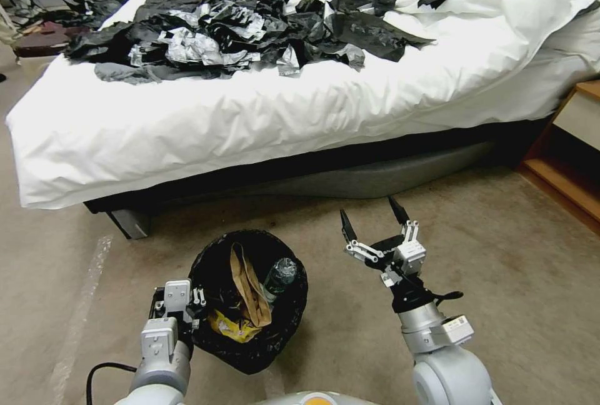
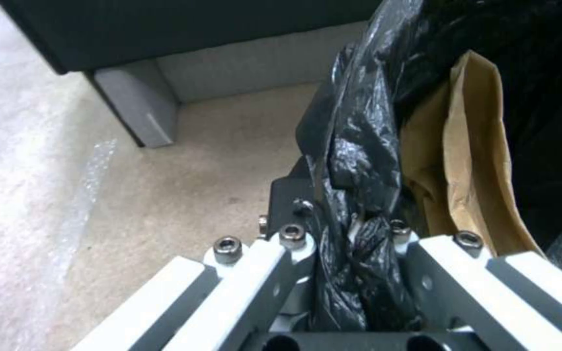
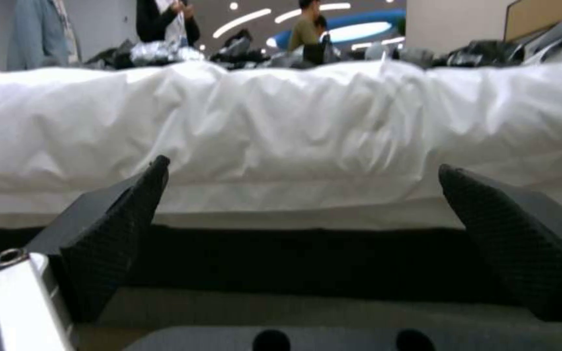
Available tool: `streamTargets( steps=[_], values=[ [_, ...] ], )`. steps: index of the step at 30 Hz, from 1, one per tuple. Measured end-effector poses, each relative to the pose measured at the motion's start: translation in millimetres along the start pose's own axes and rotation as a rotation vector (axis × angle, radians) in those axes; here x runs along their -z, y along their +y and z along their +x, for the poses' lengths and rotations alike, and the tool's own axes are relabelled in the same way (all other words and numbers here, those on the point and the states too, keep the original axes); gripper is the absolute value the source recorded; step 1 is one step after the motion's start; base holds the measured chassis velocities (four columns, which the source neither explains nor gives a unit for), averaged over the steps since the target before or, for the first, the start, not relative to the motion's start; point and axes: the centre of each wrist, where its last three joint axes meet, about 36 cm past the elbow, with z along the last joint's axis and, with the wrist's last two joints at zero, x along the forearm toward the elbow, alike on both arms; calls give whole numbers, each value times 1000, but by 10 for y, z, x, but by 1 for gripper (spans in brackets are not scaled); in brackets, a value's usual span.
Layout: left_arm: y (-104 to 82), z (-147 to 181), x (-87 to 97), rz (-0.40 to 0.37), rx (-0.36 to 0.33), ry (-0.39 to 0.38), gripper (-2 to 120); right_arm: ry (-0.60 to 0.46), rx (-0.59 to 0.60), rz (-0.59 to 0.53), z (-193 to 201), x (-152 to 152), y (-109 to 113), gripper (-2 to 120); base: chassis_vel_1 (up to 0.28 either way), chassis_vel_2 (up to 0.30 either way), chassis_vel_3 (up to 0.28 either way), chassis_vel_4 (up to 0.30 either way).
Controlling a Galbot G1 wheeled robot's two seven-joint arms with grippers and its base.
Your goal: Pick up the trash bin, then pick up the garbage from the floor and place it into the trash bin.
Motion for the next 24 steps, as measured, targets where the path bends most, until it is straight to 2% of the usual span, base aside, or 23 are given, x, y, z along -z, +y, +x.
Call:
streamTargets(
  steps=[8, 24],
  values=[
    [11, 30, 13, 1, 1, -2, 3, 65, 0, -6, 78, -95, 90, 100, 67, 56, 71, 65],
    [18, 61, 34, 4, 3, -6, 3, 78, -10, -5, 33, -118, 82, 100, 117, 115, 108, 116]
  ],
)
